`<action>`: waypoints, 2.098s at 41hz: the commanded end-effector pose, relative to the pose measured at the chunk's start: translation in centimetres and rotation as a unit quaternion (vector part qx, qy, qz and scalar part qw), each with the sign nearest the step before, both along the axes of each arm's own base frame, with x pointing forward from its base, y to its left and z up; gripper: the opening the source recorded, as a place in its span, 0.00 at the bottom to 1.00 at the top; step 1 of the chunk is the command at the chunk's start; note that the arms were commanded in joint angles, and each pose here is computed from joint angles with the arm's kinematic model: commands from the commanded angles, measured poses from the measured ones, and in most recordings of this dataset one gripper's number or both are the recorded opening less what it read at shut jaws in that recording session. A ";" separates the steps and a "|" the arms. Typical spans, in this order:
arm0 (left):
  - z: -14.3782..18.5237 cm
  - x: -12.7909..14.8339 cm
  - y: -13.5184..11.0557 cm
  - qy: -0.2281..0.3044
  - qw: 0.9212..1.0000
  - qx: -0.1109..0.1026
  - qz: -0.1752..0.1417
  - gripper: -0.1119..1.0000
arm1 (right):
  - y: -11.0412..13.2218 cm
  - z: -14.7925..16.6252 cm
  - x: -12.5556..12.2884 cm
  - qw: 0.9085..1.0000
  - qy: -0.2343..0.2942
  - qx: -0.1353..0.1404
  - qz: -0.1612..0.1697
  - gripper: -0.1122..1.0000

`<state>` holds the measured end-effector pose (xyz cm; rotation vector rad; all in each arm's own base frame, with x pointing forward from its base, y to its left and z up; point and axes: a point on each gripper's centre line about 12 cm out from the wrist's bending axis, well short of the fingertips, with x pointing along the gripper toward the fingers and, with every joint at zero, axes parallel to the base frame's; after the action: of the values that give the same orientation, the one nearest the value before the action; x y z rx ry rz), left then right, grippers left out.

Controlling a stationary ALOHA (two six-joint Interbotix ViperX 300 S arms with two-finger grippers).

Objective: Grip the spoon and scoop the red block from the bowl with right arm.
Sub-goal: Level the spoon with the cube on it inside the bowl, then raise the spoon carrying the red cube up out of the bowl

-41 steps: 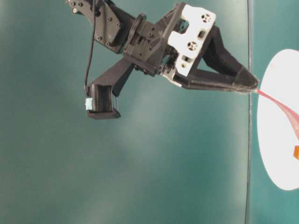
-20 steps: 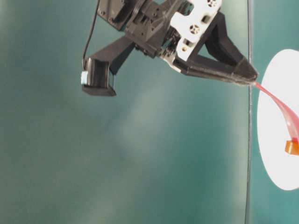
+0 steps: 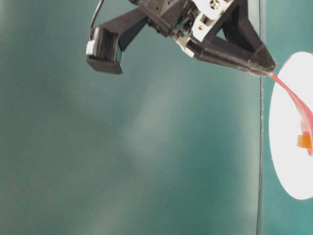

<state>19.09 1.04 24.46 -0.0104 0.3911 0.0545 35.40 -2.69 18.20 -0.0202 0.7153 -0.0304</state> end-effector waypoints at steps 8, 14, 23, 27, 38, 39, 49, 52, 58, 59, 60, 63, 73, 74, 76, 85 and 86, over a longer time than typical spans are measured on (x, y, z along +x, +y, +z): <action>0.4 0.2 0.1 -0.008 1.000 0.001 0.001 0.10 | 0.3 1.6 0.0 0.999 -0.044 -0.006 -0.002 0.32; 0.5 0.2 0.1 -0.008 1.000 0.001 0.001 0.10 | 0.4 1.6 0.0 0.999 -0.044 -0.005 -0.001 0.32; 0.7 0.1 0.1 -0.015 1.000 0.002 0.001 0.10 | 0.3 2.0 0.0 0.999 -0.049 -0.006 -0.002 0.32; 0.9 0.1 0.1 -0.020 1.000 0.005 0.000 0.10 | 0.4 2.3 -0.1 0.999 -0.053 -0.006 -0.002 0.32; 0.8 0.1 0.0 -0.020 1.000 0.005 -0.001 0.10 | 0.4 3.4 0.0 0.998 -0.067 -0.007 0.000 0.32; 0.8 0.1 0.1 -0.019 1.000 0.005 0.000 0.10 | 0.4 3.4 0.0 0.998 -0.067 -0.007 -0.001 0.32; 0.8 0.1 0.1 -0.020 1.000 0.006 0.000 0.10 | 0.5 4.6 0.1 0.997 -0.080 -0.007 0.002 0.32; 0.8 0.2 0.1 -0.020 1.000 0.006 0.000 0.10 | 0.5 4.8 0.1 0.997 -0.077 -0.006 0.003 0.32; 0.8 0.1 0.1 -0.019 1.000 0.006 0.000 0.10 | 0.6 5.3 -0.1 0.997 -0.072 -0.004 0.008 0.32; 0.9 0.1 0.1 -0.020 1.000 0.006 0.000 0.10 | 0.6 5.4 -0.1 0.997 -0.072 -0.004 0.008 0.32; 0.9 0.1 0.1 -0.020 1.000 0.007 -0.001 0.10 | 0.6 5.5 -0.1 0.997 -0.074 -0.004 0.008 0.32; 0.8 0.1 0.1 -0.020 1.000 0.007 -0.001 0.10 | 0.6 5.8 -0.2 0.997 -0.078 -0.004 0.008 0.32; 0.9 0.1 0.1 -0.020 1.000 0.007 -0.001 0.10 | 0.4 6.6 -0.6 0.996 -0.089 -0.006 0.006 0.32; 0.9 0.1 0.1 -0.020 1.000 0.007 -0.001 0.10 | 0.4 6.8 -0.6 0.996 -0.090 -0.006 0.006 0.32; 0.9 0.1 0.1 -0.020 1.000 0.007 -0.001 0.10 | 0.3 7.0 -0.7 0.996 -0.093 -0.008 0.006 0.32; 0.9 0.1 0.1 -0.020 1.000 0.009 -0.001 0.10 | -0.1 8.1 -1.3 0.995 -0.101 -0.011 0.002 0.32; 0.9 0.1 0.1 -0.020 1.000 0.010 -0.002 0.10 | -0.2 8.2 -1.5 0.995 -0.101 -0.011 0.001 0.32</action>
<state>19.01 1.04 24.80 0.0039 0.3684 0.0520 33.93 -2.66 24.25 -0.0310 0.5667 -0.0310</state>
